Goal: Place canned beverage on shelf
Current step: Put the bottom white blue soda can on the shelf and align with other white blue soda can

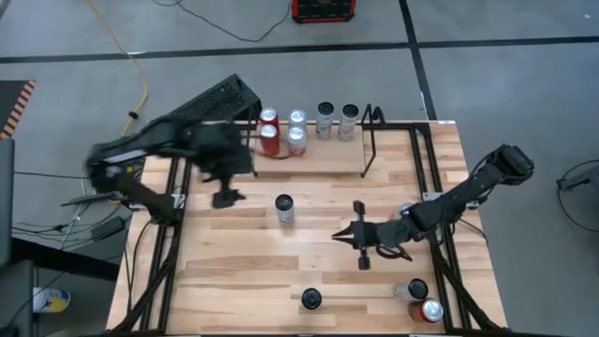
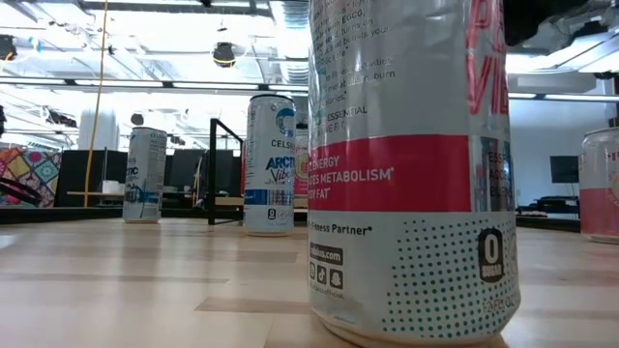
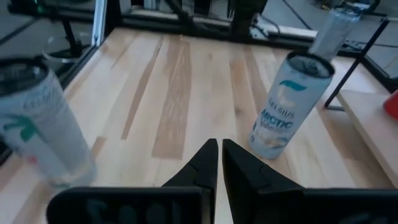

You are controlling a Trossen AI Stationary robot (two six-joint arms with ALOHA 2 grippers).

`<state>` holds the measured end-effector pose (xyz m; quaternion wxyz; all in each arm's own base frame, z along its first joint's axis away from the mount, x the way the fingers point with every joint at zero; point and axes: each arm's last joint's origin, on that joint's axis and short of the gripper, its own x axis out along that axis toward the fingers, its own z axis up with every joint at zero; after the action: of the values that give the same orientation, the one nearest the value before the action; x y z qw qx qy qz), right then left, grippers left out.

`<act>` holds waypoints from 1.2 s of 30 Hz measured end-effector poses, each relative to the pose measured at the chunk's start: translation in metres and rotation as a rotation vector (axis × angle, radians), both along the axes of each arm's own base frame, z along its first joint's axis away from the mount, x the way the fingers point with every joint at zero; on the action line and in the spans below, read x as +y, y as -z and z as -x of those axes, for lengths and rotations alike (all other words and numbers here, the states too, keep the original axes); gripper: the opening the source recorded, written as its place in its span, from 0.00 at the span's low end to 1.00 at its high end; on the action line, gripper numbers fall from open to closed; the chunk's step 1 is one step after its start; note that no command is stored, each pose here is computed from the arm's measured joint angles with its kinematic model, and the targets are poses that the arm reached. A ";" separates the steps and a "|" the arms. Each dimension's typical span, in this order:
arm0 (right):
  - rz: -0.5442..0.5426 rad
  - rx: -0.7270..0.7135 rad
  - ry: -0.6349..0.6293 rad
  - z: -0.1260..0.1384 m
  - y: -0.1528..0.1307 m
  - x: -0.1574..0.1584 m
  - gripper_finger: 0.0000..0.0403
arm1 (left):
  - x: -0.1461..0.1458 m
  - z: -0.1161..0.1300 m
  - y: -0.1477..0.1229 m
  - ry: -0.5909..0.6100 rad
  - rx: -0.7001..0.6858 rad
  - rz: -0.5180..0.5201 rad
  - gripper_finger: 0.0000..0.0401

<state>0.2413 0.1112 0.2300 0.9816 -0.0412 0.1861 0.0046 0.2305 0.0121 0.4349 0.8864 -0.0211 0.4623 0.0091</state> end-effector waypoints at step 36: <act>-0.077 -0.098 0.157 -0.113 -0.047 -0.072 0.35 | -0.039 0.105 0.266 0.045 -0.890 0.043 0.95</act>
<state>0.3542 0.0388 0.2772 0.9878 0.0112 0.1401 -0.0674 0.1255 -0.0266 0.1693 0.9984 -0.0313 0.0363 -0.0298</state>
